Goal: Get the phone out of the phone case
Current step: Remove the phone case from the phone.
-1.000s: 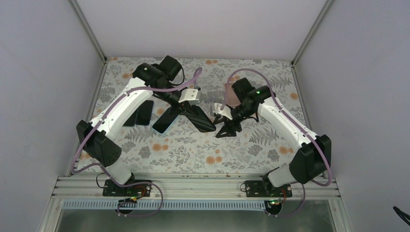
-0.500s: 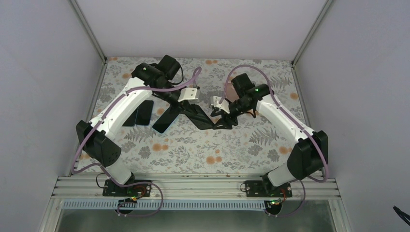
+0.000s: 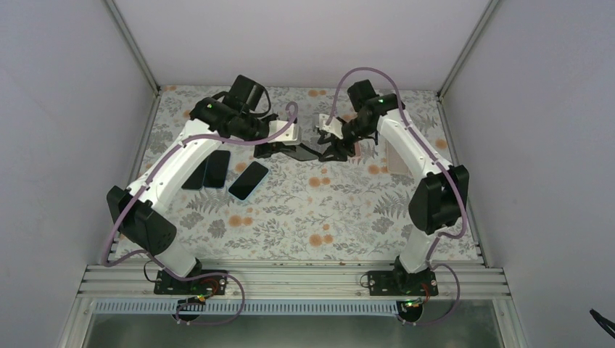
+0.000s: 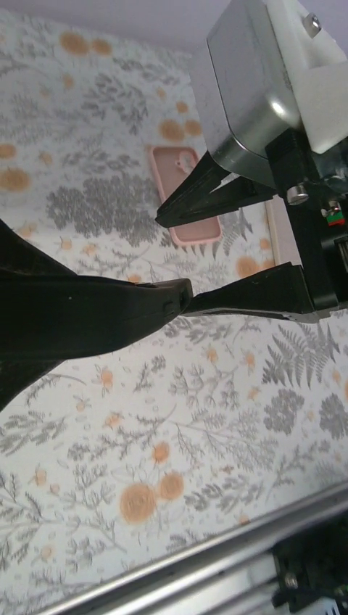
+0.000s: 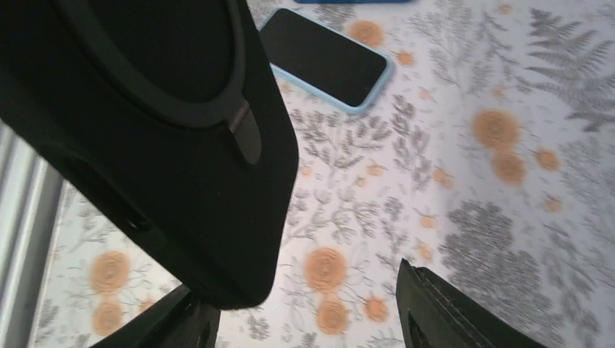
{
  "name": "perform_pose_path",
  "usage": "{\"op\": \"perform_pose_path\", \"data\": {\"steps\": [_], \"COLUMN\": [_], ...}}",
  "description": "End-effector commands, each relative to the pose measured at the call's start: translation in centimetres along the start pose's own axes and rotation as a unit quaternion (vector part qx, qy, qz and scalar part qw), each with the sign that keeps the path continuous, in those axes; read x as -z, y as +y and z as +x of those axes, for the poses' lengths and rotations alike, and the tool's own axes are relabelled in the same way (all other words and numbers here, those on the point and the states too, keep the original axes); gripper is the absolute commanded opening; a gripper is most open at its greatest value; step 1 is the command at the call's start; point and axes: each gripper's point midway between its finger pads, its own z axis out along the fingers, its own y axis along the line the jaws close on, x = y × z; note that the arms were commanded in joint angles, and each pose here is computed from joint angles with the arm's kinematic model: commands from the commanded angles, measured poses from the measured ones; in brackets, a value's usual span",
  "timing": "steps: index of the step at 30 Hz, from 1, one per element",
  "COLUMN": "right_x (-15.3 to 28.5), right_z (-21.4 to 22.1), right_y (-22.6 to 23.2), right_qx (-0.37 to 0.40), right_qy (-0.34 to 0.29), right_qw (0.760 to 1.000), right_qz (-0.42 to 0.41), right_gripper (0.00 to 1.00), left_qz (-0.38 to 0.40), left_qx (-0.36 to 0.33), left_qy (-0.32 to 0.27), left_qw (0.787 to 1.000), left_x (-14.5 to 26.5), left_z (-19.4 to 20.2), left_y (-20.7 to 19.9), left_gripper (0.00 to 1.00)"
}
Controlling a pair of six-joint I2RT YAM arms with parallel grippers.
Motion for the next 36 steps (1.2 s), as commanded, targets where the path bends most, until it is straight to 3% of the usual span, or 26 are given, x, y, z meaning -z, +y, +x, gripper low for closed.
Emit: {"op": "perform_pose_path", "data": {"steps": [1,6,12,21,25,36], "right_x": [5.4,6.8,8.2,4.2,2.0,0.2], "right_z": [1.4,3.4,4.3,1.5,0.4,-0.3], "right_y": [-12.4,-13.9,-13.7,2.1,8.6,13.3], "right_qx": [0.037,0.043,0.025,0.066,0.056,0.035], "right_qy": [0.047,0.080,0.071,0.021,-0.010,-0.054], "right_qw": [0.966,0.946,0.947,0.992,0.998,0.998], "right_qz": [0.251,0.312,0.313,0.110,0.031,-0.015], "right_gripper": [0.62,0.66,0.66,0.68,0.68,0.67], "left_qz": [0.163,0.161,0.159,0.154,0.151,0.147], "left_qx": [0.052,0.050,0.050,0.055,0.056,0.061], "left_qy": [-0.086,-0.079,-0.077,-0.071,-0.070,-0.068], "left_qw": [0.982,0.983,0.983,0.984,0.984,0.985], "left_x": [2.1,2.0,1.8,1.6,1.6,1.5], "left_z": [-3.8,-3.5,-3.4,-3.2,-3.2,-3.2], "left_y": [-9.3,-9.3,-9.0,-8.2,-8.0,-7.4], "left_gripper": [0.02,0.02,0.02,0.02,0.02,0.02]}}
